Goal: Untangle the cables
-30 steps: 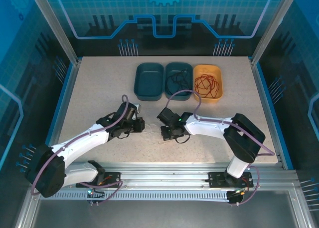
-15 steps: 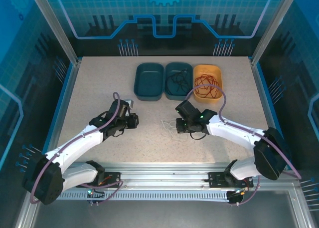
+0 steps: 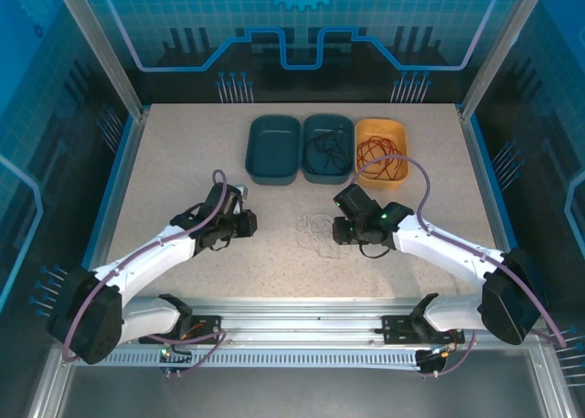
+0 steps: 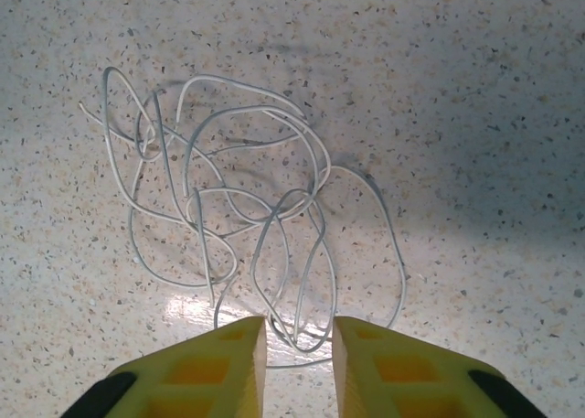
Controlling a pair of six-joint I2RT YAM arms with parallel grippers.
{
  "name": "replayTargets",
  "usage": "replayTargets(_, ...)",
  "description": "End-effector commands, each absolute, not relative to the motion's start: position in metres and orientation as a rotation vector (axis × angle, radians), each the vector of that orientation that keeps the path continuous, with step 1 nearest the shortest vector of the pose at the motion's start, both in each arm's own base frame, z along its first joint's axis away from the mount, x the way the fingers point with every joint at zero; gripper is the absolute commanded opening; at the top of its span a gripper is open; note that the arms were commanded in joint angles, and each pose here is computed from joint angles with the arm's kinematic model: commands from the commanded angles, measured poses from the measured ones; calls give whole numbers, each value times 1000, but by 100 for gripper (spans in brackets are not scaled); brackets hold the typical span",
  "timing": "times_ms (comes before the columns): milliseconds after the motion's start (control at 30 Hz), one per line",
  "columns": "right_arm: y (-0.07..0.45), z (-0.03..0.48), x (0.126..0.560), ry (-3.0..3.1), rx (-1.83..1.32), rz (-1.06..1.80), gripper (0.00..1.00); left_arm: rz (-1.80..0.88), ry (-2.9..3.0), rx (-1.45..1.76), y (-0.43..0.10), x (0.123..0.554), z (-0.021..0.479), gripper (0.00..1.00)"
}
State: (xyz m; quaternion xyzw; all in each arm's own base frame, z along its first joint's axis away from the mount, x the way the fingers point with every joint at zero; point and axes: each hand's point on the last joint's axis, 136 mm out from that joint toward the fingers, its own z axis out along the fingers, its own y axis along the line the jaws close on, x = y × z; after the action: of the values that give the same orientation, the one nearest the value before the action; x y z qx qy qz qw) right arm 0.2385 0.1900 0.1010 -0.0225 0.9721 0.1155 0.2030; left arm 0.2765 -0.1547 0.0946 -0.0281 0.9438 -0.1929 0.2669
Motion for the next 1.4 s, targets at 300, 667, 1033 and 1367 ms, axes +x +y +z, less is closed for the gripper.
replayTargets(300, 189, 73, 244, 2810, -49, 295, 38, -741, 2513, 65, -241, 302, 108, 54)
replayTargets(667, 210, 49, 231, 2866, -62, 386, 42, -631, 2569, 91, -278, 329, 88, 52)
replayTargets(1033, 194, 52, 238, 2827, -13, 243, 9, -624, 2608, 115, -294, 345, 65, 21)
replayTargets(1367, 139, 92, 244, 2722, 113, 67, 0, -400, 2515, 11, -221, 349, 98, 0)
